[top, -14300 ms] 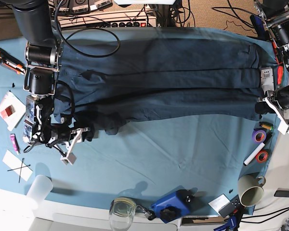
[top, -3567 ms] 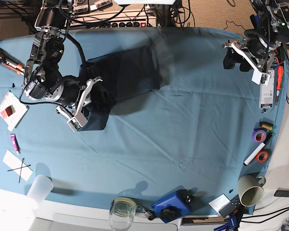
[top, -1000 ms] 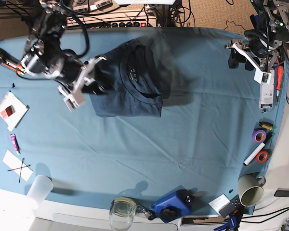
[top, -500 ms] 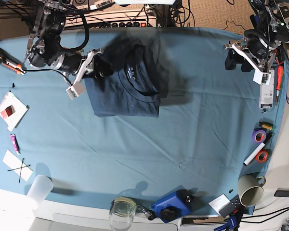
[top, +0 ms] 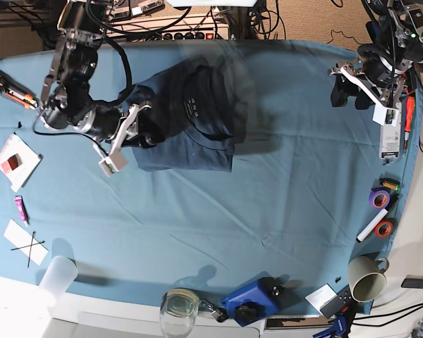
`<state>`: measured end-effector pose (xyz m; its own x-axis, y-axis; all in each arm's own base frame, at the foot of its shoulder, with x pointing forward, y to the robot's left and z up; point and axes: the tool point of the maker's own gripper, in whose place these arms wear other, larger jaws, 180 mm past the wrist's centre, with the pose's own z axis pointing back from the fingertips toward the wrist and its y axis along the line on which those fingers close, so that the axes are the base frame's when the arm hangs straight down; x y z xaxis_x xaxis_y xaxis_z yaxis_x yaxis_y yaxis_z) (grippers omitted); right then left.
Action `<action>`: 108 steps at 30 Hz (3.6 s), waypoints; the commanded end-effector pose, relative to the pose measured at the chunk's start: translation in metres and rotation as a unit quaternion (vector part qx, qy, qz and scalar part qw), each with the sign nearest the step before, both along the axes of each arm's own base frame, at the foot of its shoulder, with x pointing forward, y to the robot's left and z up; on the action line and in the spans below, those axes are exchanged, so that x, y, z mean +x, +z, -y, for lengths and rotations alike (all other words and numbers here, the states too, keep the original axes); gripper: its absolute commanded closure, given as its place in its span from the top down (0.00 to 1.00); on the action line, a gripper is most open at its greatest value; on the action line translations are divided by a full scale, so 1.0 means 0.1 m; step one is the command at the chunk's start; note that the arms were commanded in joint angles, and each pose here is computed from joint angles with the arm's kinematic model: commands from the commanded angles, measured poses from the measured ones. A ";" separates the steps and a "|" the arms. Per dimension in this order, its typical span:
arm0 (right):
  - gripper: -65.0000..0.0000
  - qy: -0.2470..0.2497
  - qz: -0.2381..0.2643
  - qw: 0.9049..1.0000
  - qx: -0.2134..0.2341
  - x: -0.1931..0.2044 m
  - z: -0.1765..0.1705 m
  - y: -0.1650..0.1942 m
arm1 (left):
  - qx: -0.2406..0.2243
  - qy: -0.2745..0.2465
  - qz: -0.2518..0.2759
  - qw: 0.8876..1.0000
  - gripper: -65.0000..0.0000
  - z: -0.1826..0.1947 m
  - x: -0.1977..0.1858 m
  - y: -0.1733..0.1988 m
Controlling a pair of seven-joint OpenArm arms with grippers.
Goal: Fold the T-shirt properly
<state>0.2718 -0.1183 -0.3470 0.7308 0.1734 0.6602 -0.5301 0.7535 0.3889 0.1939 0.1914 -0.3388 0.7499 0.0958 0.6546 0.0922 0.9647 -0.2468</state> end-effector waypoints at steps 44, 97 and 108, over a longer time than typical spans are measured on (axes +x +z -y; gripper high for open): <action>0.00 0.033 -0.047 0.997 -0.060 -1.42 -0.02 0.10 | 0.107 0.013 -0.096 0.990 0.00 -0.32 -0.67 -0.01; 0.00 -0.115 -0.457 0.865 -0.172 -3.41 1.43 -2.03 | 0.038 -0.003 -0.405 0.913 0.00 0.23 -2.76 -2.58; 0.00 0.073 -0.419 0.881 -0.208 -3.63 0.97 -2.49 | 0.049 0.019 -0.318 0.947 0.00 0.27 -2.67 -2.91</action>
<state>-0.0919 -0.2062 -0.5981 0.8815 0.4096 -0.2348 -0.2946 0.8658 0.4043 -0.0668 0.1625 -0.6305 0.9914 0.0954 0.0890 -0.0812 0.9851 -0.1513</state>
